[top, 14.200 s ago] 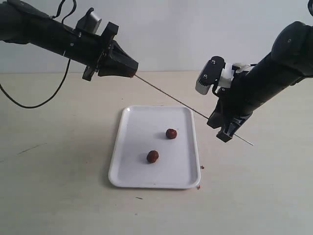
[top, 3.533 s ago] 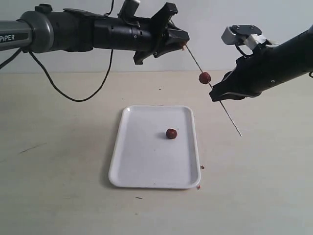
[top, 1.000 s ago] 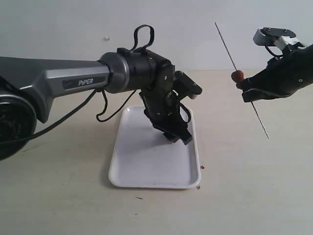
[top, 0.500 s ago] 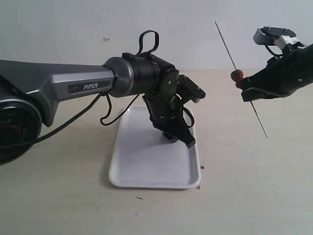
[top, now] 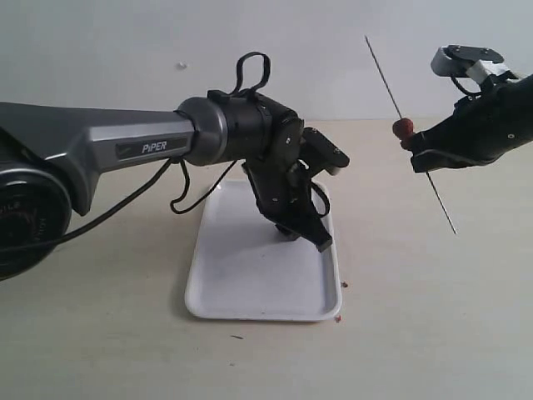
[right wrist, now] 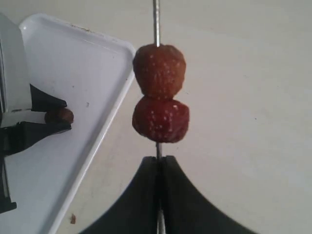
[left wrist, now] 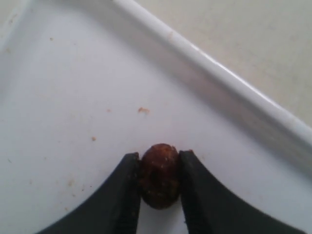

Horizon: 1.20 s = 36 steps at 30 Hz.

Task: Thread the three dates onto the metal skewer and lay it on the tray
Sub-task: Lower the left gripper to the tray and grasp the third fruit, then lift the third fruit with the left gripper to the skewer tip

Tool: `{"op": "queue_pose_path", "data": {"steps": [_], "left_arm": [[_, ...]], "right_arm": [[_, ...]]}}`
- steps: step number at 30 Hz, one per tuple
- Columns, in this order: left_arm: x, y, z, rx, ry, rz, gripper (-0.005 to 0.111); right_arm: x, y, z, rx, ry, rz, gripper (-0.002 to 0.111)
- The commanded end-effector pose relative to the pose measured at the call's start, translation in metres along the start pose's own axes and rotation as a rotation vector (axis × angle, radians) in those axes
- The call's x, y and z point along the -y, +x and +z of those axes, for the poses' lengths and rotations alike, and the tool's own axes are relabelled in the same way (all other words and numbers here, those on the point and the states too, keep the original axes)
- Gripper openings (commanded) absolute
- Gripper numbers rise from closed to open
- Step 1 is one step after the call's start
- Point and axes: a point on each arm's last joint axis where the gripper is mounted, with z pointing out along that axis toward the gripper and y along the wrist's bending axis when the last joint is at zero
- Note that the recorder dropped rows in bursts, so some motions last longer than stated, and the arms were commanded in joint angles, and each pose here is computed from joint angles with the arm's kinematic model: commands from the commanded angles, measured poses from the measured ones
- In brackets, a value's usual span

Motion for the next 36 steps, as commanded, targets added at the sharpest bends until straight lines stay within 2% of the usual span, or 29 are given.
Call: {"op": "queue_pose_path", "data": {"steps": [1,4,6,12,17,19,21,24,31,36], "left_arm": [[-0.014,0.000,-0.018,0.009,0.008,-0.051,0.029],[-0.027,-0.001,-0.033,0.052,0.093,-0.160,0.029],[-0.037,0.000,-0.045,0.092,0.196,-0.217,0.029],[-0.087,0.011,-0.075,0.284,0.620,-0.441,0.029],[-0.131,0.029,-0.101,0.446,0.884,-0.544,0.029],[-0.148,0.035,-0.107,0.520,0.907,-0.592,0.029],[-0.158,0.039,-0.110,0.532,0.915,-0.644,0.029],[-0.164,0.042,-0.112,0.544,0.918,-0.665,0.029],[-0.159,0.038,-0.112,0.553,0.928,-0.648,0.029],[-0.152,0.034,-0.112,0.547,0.939,-0.636,0.029]], "right_arm": [[0.000,-0.001,-0.003,0.013,0.001,-0.011,0.000],[0.000,0.000,-0.003,-0.002,-0.002,-0.074,0.000],[-0.002,0.002,-0.003,-0.023,-0.019,-0.121,0.000],[-0.004,0.007,-0.003,-0.069,-0.049,-0.203,0.000],[-0.009,0.015,-0.005,-0.148,-0.122,-0.352,0.000],[-0.009,0.021,-0.006,-0.206,-0.145,-0.428,0.000],[-0.009,0.026,-0.007,-0.257,-0.167,-0.460,0.000],[-0.013,0.030,-0.009,-0.294,-0.224,-0.472,0.000],[-0.018,0.030,-0.010,-0.284,-0.280,-0.476,0.000],[-0.026,0.026,-0.011,-0.210,-0.358,-0.508,0.000]]}}
